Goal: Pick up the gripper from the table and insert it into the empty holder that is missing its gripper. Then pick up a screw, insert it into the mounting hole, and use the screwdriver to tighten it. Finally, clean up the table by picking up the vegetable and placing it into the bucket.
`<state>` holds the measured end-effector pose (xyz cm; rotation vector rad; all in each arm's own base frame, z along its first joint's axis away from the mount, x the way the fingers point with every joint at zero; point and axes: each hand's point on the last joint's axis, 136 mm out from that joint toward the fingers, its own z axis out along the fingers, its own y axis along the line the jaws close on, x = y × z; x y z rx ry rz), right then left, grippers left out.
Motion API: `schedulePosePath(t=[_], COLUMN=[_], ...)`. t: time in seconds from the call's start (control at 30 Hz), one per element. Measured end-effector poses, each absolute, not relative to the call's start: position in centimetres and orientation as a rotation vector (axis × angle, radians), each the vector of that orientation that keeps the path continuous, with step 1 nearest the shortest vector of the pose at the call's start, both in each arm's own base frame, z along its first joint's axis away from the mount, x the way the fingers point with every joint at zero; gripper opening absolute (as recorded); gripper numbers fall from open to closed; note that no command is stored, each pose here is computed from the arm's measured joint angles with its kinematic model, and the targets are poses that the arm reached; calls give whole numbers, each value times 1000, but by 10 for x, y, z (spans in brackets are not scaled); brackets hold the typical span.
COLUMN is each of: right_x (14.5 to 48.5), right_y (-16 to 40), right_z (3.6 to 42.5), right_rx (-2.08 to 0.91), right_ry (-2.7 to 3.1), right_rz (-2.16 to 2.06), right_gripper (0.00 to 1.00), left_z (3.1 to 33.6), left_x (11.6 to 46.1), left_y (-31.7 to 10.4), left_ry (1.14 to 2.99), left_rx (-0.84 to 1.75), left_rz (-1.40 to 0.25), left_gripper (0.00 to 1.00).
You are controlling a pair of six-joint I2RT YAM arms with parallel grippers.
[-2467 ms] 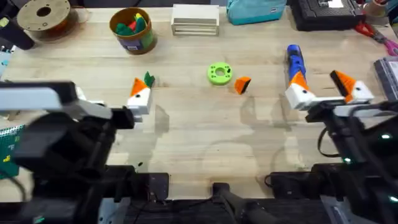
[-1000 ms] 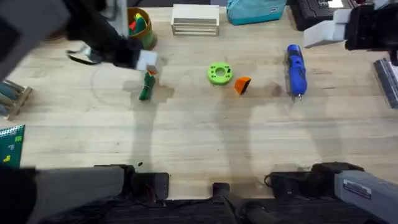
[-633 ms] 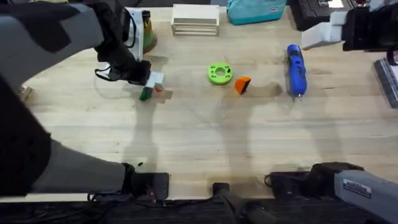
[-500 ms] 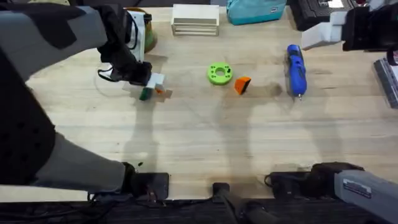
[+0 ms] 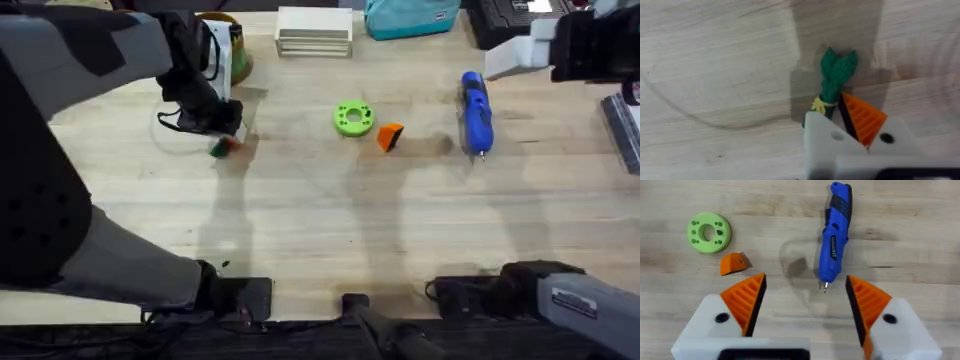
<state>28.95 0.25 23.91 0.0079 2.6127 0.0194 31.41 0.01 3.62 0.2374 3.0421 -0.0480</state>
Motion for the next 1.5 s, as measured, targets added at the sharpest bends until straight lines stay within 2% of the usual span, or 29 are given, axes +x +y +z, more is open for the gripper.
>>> schedulePosePath(t=[0.03, 0.2, 0.23, 0.4, 0.53, 0.63, 0.8, 0.93, 1.03, 1.2, 1.5], right_x=[289, 289, 289, 289, 289, 289, 289, 289, 289, 289, 289], right_y=[2, 2, 2, 2, 2, 2, 2, 2, 2, 2, 2], right_z=[239, 239, 239, 239, 239, 239, 239, 239, 239, 239, 239], right_rx=[8, 8, 8, 8, 8, 8, 8, 8, 8, 8, 8], right_ry=[2613, 2613, 2613, 2613, 2613, 2613, 2613, 2613, 2613, 2613, 2613], right_rz=[19, 20, 19, 19, 20, 20, 20, 19, 20, 20, 19], right_gripper=[944, 945, 944, 945, 944, 944, 944, 945, 944, 944, 945], left_z=[36, 36, 36, 38, 63, 107, 214, 283, 314, 336, 346], left_x=[314, 312, 311, 300, 301, 314, 330, 315, 298, 280, 268], left_y=[0, -2, -3, -14, -27, -38, -58, -72, -77, -80, -75], left_ry=[3042, 3047, 3051, 3086, 3040, 2909, 2586, 2390, 2303, 2237, 2187], left_rx=[246, 243, 239, 240, 242, 237, 209, 206, 180, 144, 163], left_rz=[-47, -64, -79, -177, -292, -365, -478, -561, -600, -633, -576], left_gripper=[86, 867, 956, 988, 988, 988, 988, 990, 990, 990, 992])
